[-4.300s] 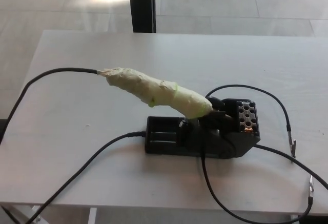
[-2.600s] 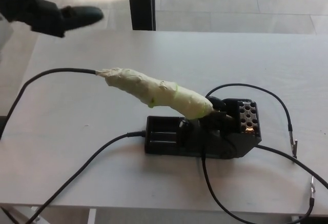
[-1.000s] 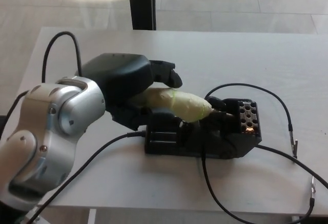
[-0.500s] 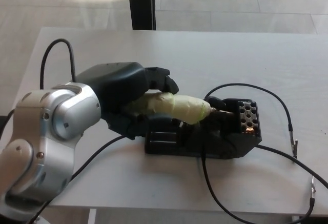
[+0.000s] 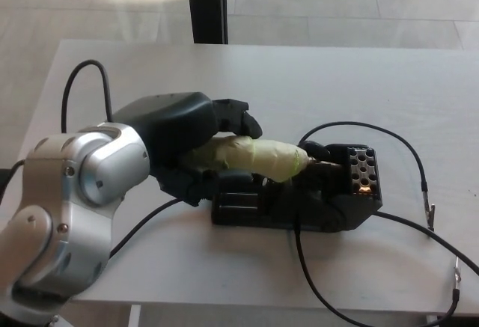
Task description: Use the left hand of the robot to grab the soldering gun kept on the middle of the table and pull it out of its base and keep it on the left side of the base
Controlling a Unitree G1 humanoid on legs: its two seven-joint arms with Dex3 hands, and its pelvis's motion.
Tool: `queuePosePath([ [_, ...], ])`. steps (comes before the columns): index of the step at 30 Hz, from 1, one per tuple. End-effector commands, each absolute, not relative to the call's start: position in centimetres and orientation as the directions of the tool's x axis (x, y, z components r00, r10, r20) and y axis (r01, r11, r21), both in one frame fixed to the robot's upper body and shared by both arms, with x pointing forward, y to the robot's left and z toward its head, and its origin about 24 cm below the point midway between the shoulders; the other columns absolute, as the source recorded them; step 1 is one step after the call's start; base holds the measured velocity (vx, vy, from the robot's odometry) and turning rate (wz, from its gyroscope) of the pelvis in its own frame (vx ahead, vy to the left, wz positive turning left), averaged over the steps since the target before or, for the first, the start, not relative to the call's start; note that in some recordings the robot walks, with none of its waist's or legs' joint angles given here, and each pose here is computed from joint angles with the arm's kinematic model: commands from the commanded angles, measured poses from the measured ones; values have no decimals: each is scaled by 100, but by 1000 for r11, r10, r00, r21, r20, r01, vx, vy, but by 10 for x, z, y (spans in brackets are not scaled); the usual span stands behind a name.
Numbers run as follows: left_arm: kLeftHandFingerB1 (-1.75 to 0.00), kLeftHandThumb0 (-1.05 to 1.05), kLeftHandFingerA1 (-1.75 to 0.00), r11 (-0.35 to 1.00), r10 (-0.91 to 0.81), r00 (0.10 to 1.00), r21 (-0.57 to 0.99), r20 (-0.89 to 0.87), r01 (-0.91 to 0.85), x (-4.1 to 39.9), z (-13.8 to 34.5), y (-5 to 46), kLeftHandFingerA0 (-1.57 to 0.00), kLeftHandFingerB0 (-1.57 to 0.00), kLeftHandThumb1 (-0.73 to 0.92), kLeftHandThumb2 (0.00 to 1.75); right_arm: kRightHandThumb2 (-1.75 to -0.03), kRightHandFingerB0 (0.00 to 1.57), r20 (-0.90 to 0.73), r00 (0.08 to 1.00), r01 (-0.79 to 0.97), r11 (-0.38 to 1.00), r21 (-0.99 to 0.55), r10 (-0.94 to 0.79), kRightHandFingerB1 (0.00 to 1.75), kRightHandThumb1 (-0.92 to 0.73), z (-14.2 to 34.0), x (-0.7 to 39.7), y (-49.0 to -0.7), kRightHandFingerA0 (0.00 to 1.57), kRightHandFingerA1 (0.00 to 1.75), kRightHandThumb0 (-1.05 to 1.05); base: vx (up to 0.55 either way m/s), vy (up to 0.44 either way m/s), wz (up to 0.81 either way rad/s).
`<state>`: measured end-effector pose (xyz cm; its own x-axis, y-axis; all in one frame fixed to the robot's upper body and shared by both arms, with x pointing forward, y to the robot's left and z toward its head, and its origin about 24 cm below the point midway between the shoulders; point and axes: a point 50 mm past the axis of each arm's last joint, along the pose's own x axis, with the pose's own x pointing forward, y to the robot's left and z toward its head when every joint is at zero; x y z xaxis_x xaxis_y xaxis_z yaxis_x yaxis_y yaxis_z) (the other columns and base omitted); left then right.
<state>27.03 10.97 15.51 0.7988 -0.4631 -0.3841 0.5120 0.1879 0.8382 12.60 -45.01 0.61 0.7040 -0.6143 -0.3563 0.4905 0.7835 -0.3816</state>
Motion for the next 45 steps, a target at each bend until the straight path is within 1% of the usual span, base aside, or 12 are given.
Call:
queuePosePath([
  [1,-41,-71,-57,143,-427,800,843,-421,519,269,148,114,-55,-33,85,65,-76,12,-315,704,509,761,-402,-637,136,-64,14,125,-456,123,115,-105,0,0,0],
  [4,-49,-72,-68,71,-403,783,837,-473,542,267,147,116,-60,-21,65,100,-88,6,-291,722,499,764,-409,-627,151,-60,17,129,-455,140,105,-105,0,0,0],
  [5,-32,-70,-56,44,-399,775,834,-490,550,267,145,116,-58,-20,77,63,-123,20,-289,724,498,765,-409,-626,97,-52,18,129,-455,146,111,-105,0,0,0],
  [7,-32,-68,-56,-3,-392,756,823,-524,569,264,142,115,-56,-18,75,62,-89,8,-294,718,504,763,-406,-631,151,-59,19,130,-456,148,101,-105,0,0,0],
  [14,-41,-38,-96,134,-441,833,893,-335,430,260,132,111,-112,-28,72,61,-84,14,-286,723,502,763,-408,-628,149,-62,20,134,-455,157,105,-104,0,0,0],
  [17,-52,-7,-143,247,-479,855,904,-198,348,259,134,108,-109,-48,73,90,-114,31,-288,719,509,762,-400,-632,103,-46,20,135,-456,128,112,-100,0,0,0],
  [20,-103,-3,-153,247,-494,854,915,-165,320,258,135,107,-97,-93,59,110,-86,12,-291,720,510,765,-394,-630,137,-65,19,133,-456,132,102,-98,0,0,0],
  [24,-171,-15,-175,313,-510,852,898,-115,308,256,134,107,-85,-60,69,86,-86,13,-289,721,505,763,-403,-630,137,-68,20,134,-456,143,96,-100,0,0,0],
  [32,-168,-14,-175,375,-500,862,876,-84,303,256,131,109,-79,-60,66,103,-83,25,-291,729,492,770,-406,-619,135,-70,21,135,-456,157,83,-105,0,0,0],
  [33,-168,-13,-175,383,-501,862,872,-82,306,256,130,109,-81,-62,64,106,-124,44,-285,737,488,774,-404,-613,112,-54,23,135,-456,156,99,-105,0,0,0],
  [34,-168,-13,-175,388,-501,861,869,-83,309,256,130,110,-83,-62,63,109,-88,23,-280,739,487,773,-406,-612,140,-69,24,136,-456,157,88,-105,0,0,0],
  [45,-155,-9,-175,413,-462,882,859,-89,303,260,143,121,-81,-70,60,110,-97,63,-276,734,506,771,-387,-621,131,-70,28,138,-456,157,115,-98,0,0,0],
])
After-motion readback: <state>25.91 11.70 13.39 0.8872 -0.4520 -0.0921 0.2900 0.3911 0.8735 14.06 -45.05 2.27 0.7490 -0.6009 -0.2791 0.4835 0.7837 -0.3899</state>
